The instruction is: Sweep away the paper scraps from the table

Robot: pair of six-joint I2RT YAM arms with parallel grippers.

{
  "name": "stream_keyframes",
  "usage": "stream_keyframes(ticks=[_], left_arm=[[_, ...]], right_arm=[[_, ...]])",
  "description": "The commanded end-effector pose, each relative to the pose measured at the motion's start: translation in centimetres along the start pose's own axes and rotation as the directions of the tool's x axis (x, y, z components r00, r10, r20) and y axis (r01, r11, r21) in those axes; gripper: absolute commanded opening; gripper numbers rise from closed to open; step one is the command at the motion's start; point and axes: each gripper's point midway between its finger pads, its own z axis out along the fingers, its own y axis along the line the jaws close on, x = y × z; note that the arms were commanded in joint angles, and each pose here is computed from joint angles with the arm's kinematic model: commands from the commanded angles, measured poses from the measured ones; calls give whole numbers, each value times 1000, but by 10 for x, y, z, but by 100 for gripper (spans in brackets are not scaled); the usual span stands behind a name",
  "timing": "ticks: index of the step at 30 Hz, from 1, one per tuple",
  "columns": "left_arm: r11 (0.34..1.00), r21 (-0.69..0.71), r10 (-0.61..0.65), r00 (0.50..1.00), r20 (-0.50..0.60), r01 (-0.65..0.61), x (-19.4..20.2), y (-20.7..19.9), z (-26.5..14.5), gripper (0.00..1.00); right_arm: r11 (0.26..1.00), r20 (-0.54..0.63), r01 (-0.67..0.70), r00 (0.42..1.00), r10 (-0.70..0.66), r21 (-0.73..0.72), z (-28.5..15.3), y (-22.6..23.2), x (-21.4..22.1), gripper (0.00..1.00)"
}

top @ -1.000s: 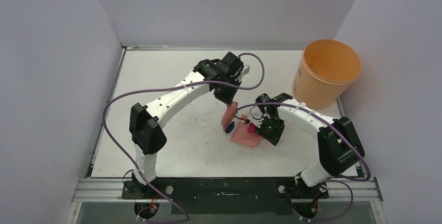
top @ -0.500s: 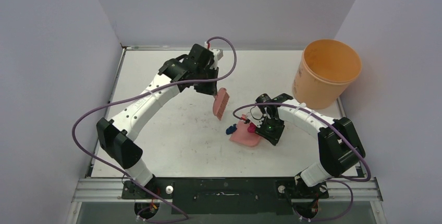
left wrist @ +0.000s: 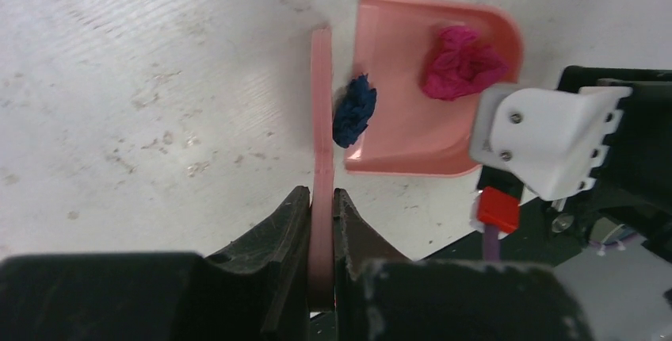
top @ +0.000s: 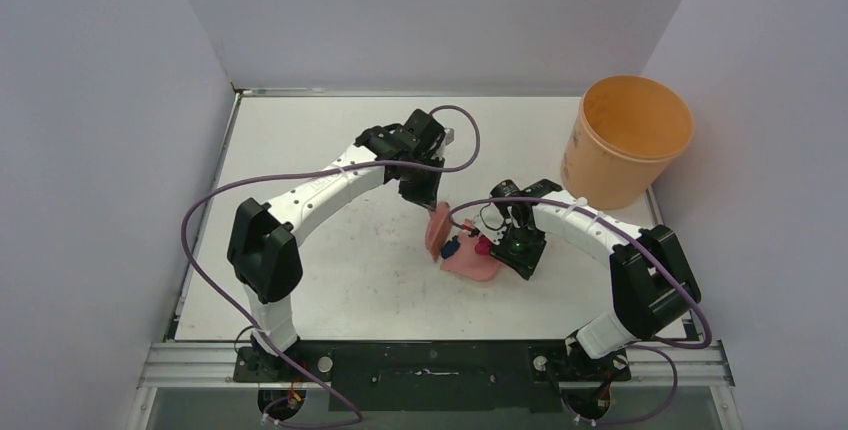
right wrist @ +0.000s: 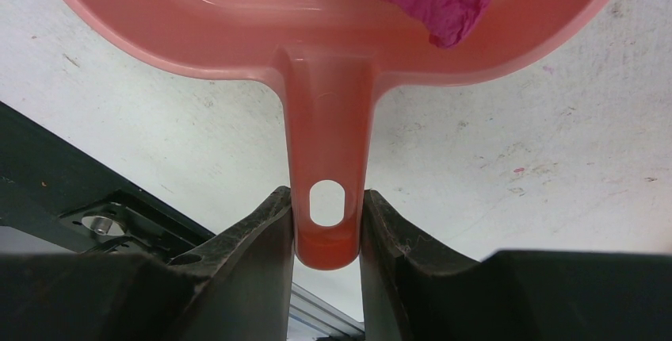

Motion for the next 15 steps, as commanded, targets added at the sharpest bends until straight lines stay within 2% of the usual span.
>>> stream_keyframes(ticks=[1,4,9,15], left_arm=[[981,196,-15,998,55,4,-20,-45,-5,0],[974,225,-5,995,97,-17,-29,-54,-21,0],[975,218,0,984,177,-39,-42,-48,-51,0],[980,197,-31,974,223,-14,-40,-18,-56,0]], right_arm=[[1000,37,-1,999,1,24,-5,-1,-4,5],[1000,38,1,999,-2,24,-5,1,-2,5],[1000,54,4,999,-4,8,3,6,0,5],[999,94,25,995,-28,41,4,1,-5,5]])
